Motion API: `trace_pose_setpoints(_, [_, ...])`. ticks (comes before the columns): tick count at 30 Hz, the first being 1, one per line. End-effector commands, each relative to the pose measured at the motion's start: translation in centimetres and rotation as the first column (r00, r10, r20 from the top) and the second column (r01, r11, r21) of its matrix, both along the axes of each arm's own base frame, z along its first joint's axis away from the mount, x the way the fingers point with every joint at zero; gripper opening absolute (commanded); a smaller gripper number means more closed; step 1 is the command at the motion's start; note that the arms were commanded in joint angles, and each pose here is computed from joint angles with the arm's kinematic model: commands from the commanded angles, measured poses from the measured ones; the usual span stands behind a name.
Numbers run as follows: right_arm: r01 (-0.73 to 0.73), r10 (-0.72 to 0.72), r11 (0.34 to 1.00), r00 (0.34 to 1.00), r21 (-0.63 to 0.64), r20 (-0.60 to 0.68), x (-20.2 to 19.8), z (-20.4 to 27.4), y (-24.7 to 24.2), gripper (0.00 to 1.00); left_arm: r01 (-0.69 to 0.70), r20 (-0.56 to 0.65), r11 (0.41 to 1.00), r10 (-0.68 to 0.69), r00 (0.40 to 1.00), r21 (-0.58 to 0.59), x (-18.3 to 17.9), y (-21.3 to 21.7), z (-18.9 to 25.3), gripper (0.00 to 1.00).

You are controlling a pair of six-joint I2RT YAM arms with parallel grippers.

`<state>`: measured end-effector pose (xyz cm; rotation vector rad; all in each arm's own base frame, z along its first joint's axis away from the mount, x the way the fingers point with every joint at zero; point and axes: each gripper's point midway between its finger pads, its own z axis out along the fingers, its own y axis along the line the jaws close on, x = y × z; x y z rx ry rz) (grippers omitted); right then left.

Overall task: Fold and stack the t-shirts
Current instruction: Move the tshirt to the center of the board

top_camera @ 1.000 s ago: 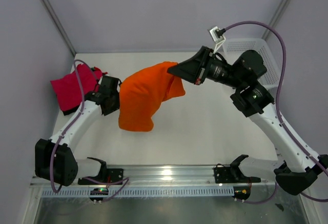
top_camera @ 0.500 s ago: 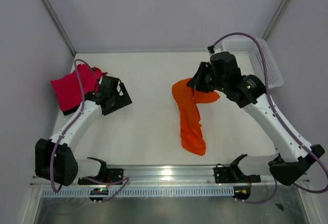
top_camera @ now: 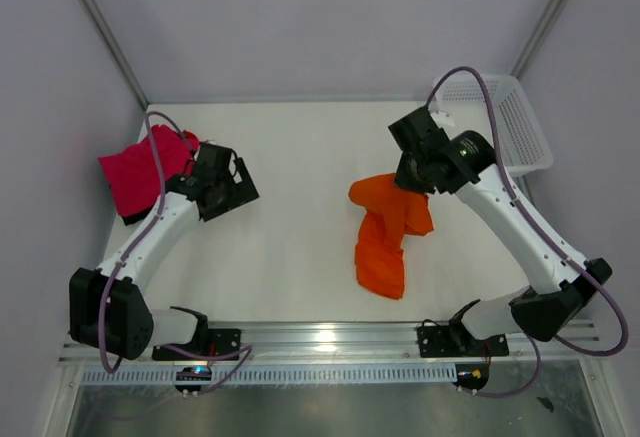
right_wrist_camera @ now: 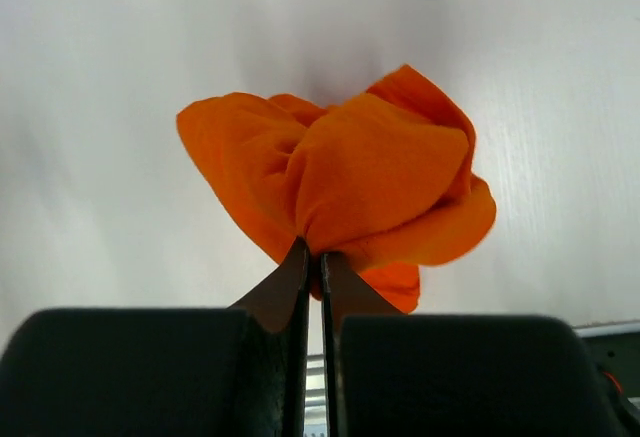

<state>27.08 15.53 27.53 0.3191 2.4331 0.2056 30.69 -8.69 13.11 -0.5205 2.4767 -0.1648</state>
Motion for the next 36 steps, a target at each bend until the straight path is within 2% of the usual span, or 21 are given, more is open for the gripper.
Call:
trace_pose_setpoints(1, [0.280, -0.287, 0.941, 0.958, -0.189, -0.006, -1.0, -1.4, -5.6, 0.03, 0.026, 0.027, 1.000, -0.026, 0.999, -0.016, 0.8, -0.5, 1.5, 0.96])
trace_pose_setpoints(2, [0.404, -0.408, 0.901, 0.913, -0.158, 0.003, -1.3, -1.9, -6.2, 0.03, 0.026, 0.020, 1.000, -0.026, 0.999, -0.014, 0.8, -0.5, 1.5, 0.96])
trace_pose_setpoints(3, [0.449, -0.457, 0.875, 0.889, -0.180, -0.005, -2.1, -2.3, -7.0, 0.03, 0.026, 0.002, 1.000, -0.026, 1.000, -0.010, 0.5, -0.4, 1.1, 0.95])
trace_pose_setpoints(5, [0.519, -0.525, 0.843, 0.851, -0.143, -0.010, -2.4, -2.9, -7.1, 0.03, 0.025, -0.006, 1.000, -0.025, 1.000, -0.004, 0.3, -0.3, 0.9, 0.95])
trace_pose_setpoints(10, [0.557, -0.571, 0.817, 0.818, -0.152, -0.073, -3.0, -4.5, -6.7, 0.03, 0.027, 0.002, 1.000, -0.027, 1.000, -0.009, -0.2, -0.2, 1.2, 0.94])
trace_pose_setpoints(12, [0.543, -0.561, 0.823, 0.824, -0.167, -0.081, -2.9, -4.7, -6.5, 0.03, 0.051, -0.001, 0.998, -0.051, 0.999, -0.029, -0.4, -0.7, 1.2, 0.95])
trace_pose_setpoints(13, [0.531, -0.548, 0.831, 0.832, -0.165, -0.084, -2.8, -4.7, -6.3, 0.23, 0.066, 0.003, 0.997, -0.066, 0.998, -0.044, -0.4, -1.0, 1.4, 0.95])
trace_pose_setpoints(14, [0.515, -0.532, 0.842, 0.842, -0.159, -0.089, -2.6, -4.8, -6.1, 0.51, 0.114, -0.006, 0.988, -0.115, 0.993, -0.100, -0.7, -2.3, 1.5, 0.96])
trace_pose_setpoints(15, [0.502, -0.512, 0.856, 0.856, -0.124, -0.074, -2.1, -4.5, -5.6, 0.68, 0.163, -0.009, 0.976, -0.166, 0.986, -0.142, -1.1, -3.3, 1.6, 0.96])
trace_pose_setpoints(16, [0.503, -0.511, 0.857, 0.857, -0.110, -0.064, -2.0, -4.5, -5.6, 0.77, 0.217, 0.001, 0.957, -0.221, 0.975, -0.194, -1.2, -4.6, 1.7, 0.99])
trace_pose_setpoints(17, [0.504, -0.511, 0.857, 0.857, -0.110, -0.059, -2.0, -4.9, -5.7, 0.79, 0.287, -0.007, 0.912, -0.303, 0.953, -0.292, -2.0, -6.6, 1.7, 0.99])
trace_pose_setpoints(19, [0.518, -0.520, 0.852, 0.854, -0.071, -0.013, -1.5, -4.7, -6.0, 0.82, 0.355, -0.009, 0.858, -0.385, 0.923, -0.371, -2.8, -8.5, 1.3, 0.99])
trace_pose_setpoints(23, [0.512, -0.509, 0.858, 0.858, -0.047, 0.063, -0.6, -4.5, -6.3, 0.83, 0.464, -0.044, 0.803, -0.515, 0.856, -0.375, -4.0, -11.7, -0.5, 0.99])
trace_pose_setpoints(24, [0.489, -0.486, 0.873, 0.867, 0.006, 0.105, 0.8, -3.9, -5.5, 0.83, 0.474, -0.073, 0.800, -0.533, 0.843, -0.368, -4.1, -12.4, -1.4, 0.99])
trace_pose_setpoints(26, [0.390, -0.385, 0.920, 0.915, -0.025, 0.123, 1.1, -4.6, -4.9, 0.83, 0.528, -0.067, 0.762, -0.590, 0.804, -0.375, -4.8, -15.0, -1.2, 0.99])
trace_pose_setpoints(27, [0.349, -0.348, 0.937, 0.923, 0.023, 0.165, 2.4, -3.9, -3.8, 0.83, 0.537, -0.075, 0.750, -0.606, 0.792, -0.387, -4.6, -16.1, -1.9, 0.99])
trace_pose_setpoints(28, [0.289, -0.289, 0.957, 0.946, 0.023, 0.147, 2.3, -4.5, -2.9, 0.83, 0.572, -0.055, 0.714, -0.643, 0.764, -0.405, -5.1, -18.1, -1.4, 0.99])
trace_pose_setpoints(29, [0.272, -0.271, 0.962, 0.952, 0.015, 0.144, 2.3, -4.7, -2.8, 0.83, 0.570, -0.058, 0.707, -0.647, 0.760, -0.418, -5.2, -19.2, -1.3, 0.99])
trace_pose_setpoints(36, [0.326, -0.324, 0.942, 0.946, -0.080, 0.033, 0.6, -7.2, -3.9, 0.83, 0.656, -0.108, 0.633, -0.749, 0.654, -0.410, -7.5, -27.1, -3.6, 0.99])
